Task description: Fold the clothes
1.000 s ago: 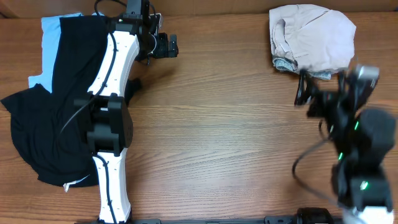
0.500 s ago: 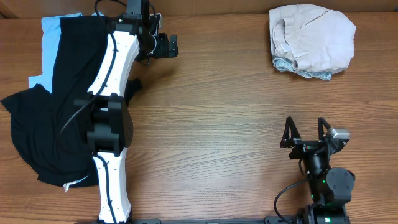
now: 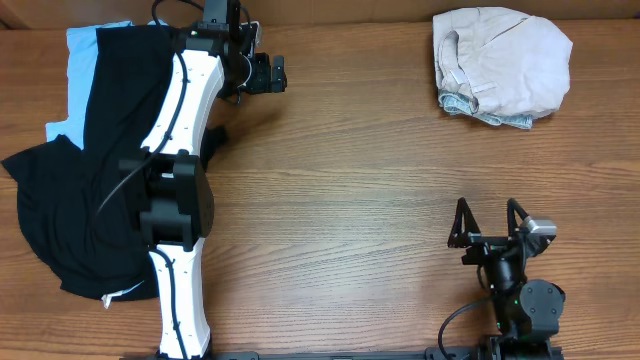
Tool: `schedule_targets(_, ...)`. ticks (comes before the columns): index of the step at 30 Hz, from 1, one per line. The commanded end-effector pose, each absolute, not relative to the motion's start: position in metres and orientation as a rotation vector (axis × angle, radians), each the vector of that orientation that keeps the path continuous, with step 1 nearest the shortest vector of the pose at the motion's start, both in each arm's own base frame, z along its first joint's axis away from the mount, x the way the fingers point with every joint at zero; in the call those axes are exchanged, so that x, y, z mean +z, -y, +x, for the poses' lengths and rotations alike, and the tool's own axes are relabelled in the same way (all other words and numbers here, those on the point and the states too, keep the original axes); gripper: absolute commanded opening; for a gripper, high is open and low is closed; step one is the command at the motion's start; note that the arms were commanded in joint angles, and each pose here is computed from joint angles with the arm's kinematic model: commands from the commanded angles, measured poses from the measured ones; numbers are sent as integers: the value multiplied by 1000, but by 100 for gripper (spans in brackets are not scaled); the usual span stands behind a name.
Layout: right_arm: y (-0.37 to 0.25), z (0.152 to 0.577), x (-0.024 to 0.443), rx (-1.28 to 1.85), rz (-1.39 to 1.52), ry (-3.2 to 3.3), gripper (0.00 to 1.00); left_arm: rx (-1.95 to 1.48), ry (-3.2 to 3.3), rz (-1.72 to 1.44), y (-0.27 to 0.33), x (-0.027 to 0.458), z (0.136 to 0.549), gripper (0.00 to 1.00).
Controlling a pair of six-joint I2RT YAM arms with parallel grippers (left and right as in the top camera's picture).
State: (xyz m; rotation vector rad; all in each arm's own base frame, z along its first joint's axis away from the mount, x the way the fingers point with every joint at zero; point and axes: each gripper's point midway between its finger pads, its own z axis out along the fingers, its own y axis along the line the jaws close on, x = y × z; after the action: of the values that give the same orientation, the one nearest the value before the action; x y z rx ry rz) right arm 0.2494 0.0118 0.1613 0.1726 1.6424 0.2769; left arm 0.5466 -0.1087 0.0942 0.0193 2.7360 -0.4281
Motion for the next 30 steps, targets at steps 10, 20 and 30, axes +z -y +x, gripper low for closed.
schedule_targets(10, -11, 249, 160, 281, 181, -1633, 100, -422, -2731, 31, 111, 94, 549, 100)
schedule_targets(20, -11, 249, 160, 281, 180, -1634, 100, -422, -2731, 31, 111, 94, 549, 100)
schedule_targets(30, -11, 249, 160, 281, 180, -1634, 100, -424, -2708, 42, 114, 106, 549, 100)
